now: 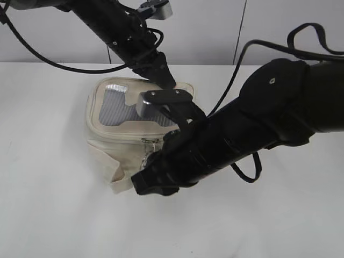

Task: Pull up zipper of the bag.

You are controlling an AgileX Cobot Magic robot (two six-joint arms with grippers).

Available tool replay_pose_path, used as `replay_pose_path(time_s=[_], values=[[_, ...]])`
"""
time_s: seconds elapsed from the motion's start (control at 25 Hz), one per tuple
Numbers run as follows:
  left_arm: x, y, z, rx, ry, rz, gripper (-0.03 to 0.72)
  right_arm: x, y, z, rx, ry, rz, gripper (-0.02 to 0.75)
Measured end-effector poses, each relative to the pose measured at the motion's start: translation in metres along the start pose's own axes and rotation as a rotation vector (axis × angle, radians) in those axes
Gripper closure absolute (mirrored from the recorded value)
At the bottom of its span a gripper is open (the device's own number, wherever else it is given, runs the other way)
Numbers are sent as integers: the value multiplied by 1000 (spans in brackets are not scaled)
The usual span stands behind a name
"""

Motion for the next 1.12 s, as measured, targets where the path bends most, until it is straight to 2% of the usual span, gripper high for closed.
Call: replay_pose_path(time_s=[0.08, 0.2, 0.28, 0.48, 0.6, 0.72, 0.8, 1.04, 1.12], values=[[0, 1, -2, 30, -20, -13, 573, 2, -1, 5, -17, 61, 10, 603], [4, 4, -6, 82, -62, -34, 420, 12, 1, 12, 13, 146, 24, 406], [12, 4, -9, 107, -88, -55, 382, 26, 4, 13, -5, 164, 49, 323], [47, -7, -13, 134, -145, -98, 418, 66, 3, 14, -7, 150, 190, 297], [67, -28, -4, 144, -155, -112, 424, 92, 2, 27, -24, 147, 241, 295], [98, -59, 16, 155, -191, -182, 426, 124, 2, 43, -46, 126, 256, 295], [119, -83, 39, 180, -221, -260, 426, 146, 1, 51, -53, 104, 264, 295], [194, -184, 132, 215, -386, -470, 426, 217, 10, 84, 10, 67, 302, 295], [220, -226, 173, 212, -469, -546, 426, 240, 11, 102, 30, 40, 313, 295]])
Point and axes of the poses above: a point on each arm's last joint axis where the gripper is mounted, x pointing back along that axis away from the gripper, y along the wrist's bending axis when the last joint is at zero, z = x × y, the point moved 1 cm from there along -x, pointing out along that axis toward the gripper, and after that the axes turned 6 degrees about -x, right-handed, at the moved point
